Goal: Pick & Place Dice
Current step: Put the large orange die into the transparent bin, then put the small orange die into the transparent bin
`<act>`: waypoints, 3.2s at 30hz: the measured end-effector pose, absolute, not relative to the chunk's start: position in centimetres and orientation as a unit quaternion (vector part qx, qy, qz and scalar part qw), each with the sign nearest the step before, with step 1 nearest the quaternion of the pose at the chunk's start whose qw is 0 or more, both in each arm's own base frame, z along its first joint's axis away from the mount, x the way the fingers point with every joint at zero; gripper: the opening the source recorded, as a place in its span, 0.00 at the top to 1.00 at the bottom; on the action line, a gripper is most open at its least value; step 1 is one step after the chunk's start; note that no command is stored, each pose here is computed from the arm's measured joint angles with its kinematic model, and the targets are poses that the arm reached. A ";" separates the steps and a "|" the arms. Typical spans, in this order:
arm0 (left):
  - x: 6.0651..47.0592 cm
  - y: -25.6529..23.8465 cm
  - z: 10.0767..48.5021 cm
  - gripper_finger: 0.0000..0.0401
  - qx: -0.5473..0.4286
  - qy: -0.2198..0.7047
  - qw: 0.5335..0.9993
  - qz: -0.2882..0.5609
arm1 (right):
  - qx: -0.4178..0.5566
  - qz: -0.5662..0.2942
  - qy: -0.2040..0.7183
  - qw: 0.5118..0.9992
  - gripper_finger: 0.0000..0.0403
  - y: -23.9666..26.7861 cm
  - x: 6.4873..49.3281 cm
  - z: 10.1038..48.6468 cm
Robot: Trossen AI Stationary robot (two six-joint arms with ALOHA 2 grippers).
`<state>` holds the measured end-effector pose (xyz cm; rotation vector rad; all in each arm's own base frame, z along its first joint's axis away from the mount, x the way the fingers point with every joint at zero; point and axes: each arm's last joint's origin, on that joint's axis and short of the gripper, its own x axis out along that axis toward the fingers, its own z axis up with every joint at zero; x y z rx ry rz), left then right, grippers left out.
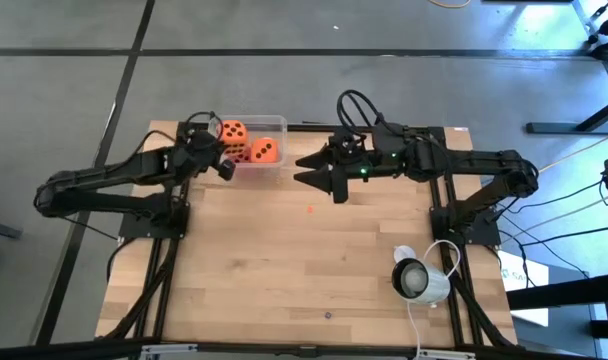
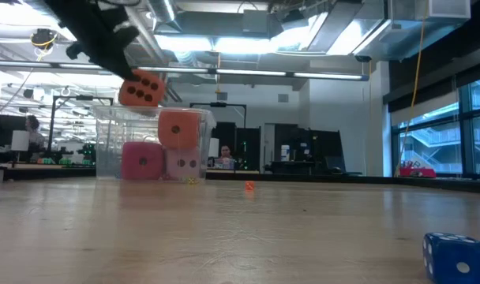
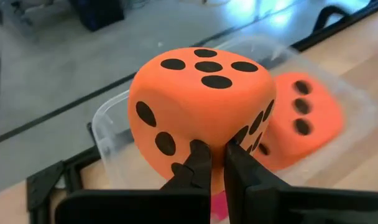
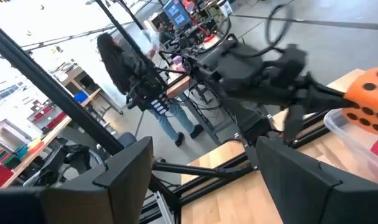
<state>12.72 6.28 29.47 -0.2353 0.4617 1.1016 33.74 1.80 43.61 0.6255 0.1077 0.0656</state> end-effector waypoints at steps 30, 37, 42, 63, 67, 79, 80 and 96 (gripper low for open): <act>13.2 10.9 27.7 0.99 -0.160 0.302 0.815 0.469 | 0.298 -0.105 0.197 0.928 0.30 3.4 31.2 41.1; 13.1 10.6 29.3 0.83 -0.162 0.275 0.838 0.442 | 0.294 -0.159 0.227 0.915 0.30 3.9 31.8 39.5; 12.9 10.5 30.5 0.69 -0.133 0.294 0.842 0.432 | 0.298 -0.170 0.231 0.910 0.30 4.0 32.5 38.8; 11.8 8.2 38.7 0.56 -0.207 0.156 0.932 0.254 | 0.239 -0.299 0.406 0.830 0.30 2.8 38.4 27.3; 11.2 7.2 39.1 0.57 -0.223 0.143 0.945 0.189 | 0.215 -0.311 0.445 0.812 0.30 2.0 39.9 23.9; 9.2 5.4 40.0 0.57 -0.215 0.109 0.960 0.140 | 0.230 -0.288 0.520 0.771 0.36 -0.1 42.0 17.5; 9.2 5.4 40.0 0.57 -0.215 0.108 0.961 0.140 | 0.232 -0.286 0.523 0.769 0.38 -0.2 42.1 17.4; 9.7 5.8 39.8 0.57 -0.218 0.118 0.958 0.141 | 0.250 -0.267 0.561 0.743 0.46 -1.1 42.6 14.3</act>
